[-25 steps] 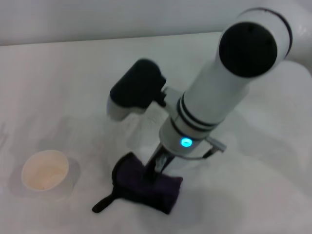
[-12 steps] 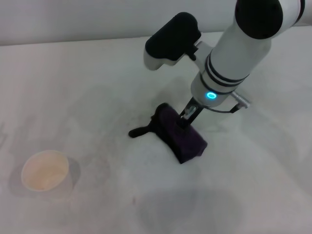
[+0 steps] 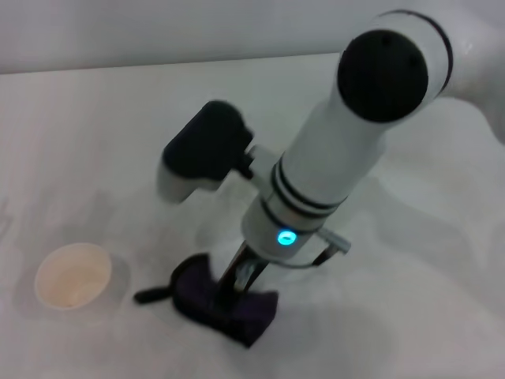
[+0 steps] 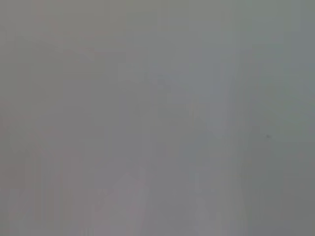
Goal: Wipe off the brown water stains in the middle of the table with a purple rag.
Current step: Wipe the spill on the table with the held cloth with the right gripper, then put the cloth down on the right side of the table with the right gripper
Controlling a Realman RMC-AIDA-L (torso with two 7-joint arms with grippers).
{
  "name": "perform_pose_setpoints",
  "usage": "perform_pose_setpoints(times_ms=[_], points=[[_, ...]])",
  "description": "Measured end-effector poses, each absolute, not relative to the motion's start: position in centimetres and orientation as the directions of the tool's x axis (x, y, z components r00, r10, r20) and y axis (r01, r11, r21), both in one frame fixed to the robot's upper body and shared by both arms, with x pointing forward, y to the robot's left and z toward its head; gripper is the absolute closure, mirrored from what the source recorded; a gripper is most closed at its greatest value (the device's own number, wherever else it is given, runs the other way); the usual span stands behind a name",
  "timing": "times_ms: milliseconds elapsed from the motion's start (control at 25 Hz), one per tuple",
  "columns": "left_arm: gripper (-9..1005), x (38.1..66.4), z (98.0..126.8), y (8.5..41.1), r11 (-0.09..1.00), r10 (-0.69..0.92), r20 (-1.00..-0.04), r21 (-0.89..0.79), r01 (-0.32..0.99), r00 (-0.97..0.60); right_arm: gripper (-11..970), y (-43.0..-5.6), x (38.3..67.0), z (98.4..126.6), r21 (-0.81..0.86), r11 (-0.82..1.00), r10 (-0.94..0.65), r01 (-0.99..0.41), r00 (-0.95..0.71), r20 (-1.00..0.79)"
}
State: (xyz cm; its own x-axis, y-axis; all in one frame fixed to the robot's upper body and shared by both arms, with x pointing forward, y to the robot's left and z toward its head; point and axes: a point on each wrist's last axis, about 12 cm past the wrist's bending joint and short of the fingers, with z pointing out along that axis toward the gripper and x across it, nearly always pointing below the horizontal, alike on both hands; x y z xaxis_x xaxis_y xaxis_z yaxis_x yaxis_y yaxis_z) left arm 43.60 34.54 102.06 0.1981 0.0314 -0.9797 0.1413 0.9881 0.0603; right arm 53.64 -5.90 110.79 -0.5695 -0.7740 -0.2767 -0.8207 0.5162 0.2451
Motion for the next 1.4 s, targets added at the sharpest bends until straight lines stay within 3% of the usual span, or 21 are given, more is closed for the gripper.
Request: perform_pose_setpoints(times_ms=[240, 440, 600, 840, 1000, 1240, 1400], points=[[104, 43.6, 102.0, 34.5, 0.989, 0.031, -0.98, 0.059, 0.139, 0.195, 815, -4.7, 52.1, 111.3, 0.278, 0.458, -0.795, -0.845, -0.529, -0.298], [104, 43.4, 101.9, 34.6, 0.989, 0.031, -0.981, 0.058, 0.138, 0.191, 804, -6.0, 53.2, 110.5, 0.24, 0.512, -0.782, -0.825, -0.564, -0.267], [104, 43.3, 101.8, 34.7, 0.991, 0.033, -0.983, 0.056, 0.125, 0.181, 795, -8.8, 55.3, 110.7, 0.177, 0.605, -0.733, -0.776, -0.63, -0.258], [104, 43.5, 101.9, 35.0, 0.991, 0.039, -0.982, 0.061, 0.117, 0.184, 781, -13.7, 58.1, 113.2, 0.077, 0.704, -0.663, -0.706, -0.692, -0.284], [104, 43.6, 102.0, 35.1, 0.991, 0.041, -0.981, 0.064, 0.114, 0.189, 772, -18.7, 59.8, 114.3, 0.021, 0.794, -0.583, -0.607, -0.77, -0.258], [104, 44.1, 102.0, 35.2, 0.992, 0.044, -0.983, 0.064, 0.107, 0.177, 759, -23.1, 60.6, 114.4, 0.03, 0.847, -0.508, -0.531, -0.825, -0.248], [103, 44.7, 102.1, 34.9, 0.992, 0.043, -0.983, 0.064, 0.113, 0.179, 750, -24.1, 60.7, 114.0, 0.052, 0.849, -0.497, -0.525, -0.829, -0.258]])
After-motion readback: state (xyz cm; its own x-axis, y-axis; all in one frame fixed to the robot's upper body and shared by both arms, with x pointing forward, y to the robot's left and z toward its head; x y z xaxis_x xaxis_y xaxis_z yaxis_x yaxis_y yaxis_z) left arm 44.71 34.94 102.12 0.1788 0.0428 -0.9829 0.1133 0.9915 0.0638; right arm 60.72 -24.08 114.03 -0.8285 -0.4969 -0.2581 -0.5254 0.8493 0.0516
